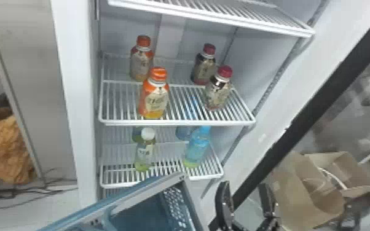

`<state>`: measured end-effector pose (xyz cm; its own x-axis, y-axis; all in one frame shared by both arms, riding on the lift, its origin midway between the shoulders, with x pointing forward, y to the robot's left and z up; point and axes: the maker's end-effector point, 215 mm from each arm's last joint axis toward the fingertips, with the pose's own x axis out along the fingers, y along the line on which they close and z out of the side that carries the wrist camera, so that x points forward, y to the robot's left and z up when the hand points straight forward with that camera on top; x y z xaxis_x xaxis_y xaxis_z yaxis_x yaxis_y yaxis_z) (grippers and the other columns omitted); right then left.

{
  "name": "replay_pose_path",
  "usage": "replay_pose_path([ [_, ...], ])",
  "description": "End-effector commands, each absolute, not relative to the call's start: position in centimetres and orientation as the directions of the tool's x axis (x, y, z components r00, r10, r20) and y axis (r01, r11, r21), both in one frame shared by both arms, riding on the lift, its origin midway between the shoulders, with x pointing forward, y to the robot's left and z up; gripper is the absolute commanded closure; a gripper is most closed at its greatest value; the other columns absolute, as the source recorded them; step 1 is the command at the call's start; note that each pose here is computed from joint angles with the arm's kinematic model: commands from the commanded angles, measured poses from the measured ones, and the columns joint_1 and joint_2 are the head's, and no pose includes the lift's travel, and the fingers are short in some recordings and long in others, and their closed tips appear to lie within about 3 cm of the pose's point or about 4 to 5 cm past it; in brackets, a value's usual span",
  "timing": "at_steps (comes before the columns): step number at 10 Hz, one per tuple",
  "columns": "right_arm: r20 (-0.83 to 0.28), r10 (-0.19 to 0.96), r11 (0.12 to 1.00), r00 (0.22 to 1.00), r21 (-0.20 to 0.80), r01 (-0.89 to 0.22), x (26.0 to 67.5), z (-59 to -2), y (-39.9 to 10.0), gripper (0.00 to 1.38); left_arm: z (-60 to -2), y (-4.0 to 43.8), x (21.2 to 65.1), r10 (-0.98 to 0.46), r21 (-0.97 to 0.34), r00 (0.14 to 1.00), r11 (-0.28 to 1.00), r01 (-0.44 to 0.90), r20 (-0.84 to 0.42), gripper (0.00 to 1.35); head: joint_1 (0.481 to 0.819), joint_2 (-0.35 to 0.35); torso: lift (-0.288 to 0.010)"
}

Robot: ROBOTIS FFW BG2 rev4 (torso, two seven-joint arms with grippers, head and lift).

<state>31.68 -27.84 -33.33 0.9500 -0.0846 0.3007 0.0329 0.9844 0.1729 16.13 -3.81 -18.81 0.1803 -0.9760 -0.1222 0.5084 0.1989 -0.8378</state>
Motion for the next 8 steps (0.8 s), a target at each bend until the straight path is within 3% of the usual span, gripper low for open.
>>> replay_pose_path([
  [1, 0.301, -0.085, 0.984, 0.95, 0.175, 0.033, 31.7, -33.3, -27.7, 0.08, -19.0, -3.9, 16.0, -0.976, -0.842, 0.178, 0.199, 0.501, -0.125, 1.21, 0.695, -0.35, -0.049],
  [8, 0.3, -0.089, 0.978, 0.95, 0.209, 0.025, 32.4, -33.6, -26.8, 0.08, -20.4, -4.0, 16.5, -0.971, -0.846, 0.184, 0.226, 0.483, -0.154, 1.21, 0.695, -0.35, -0.04],
])
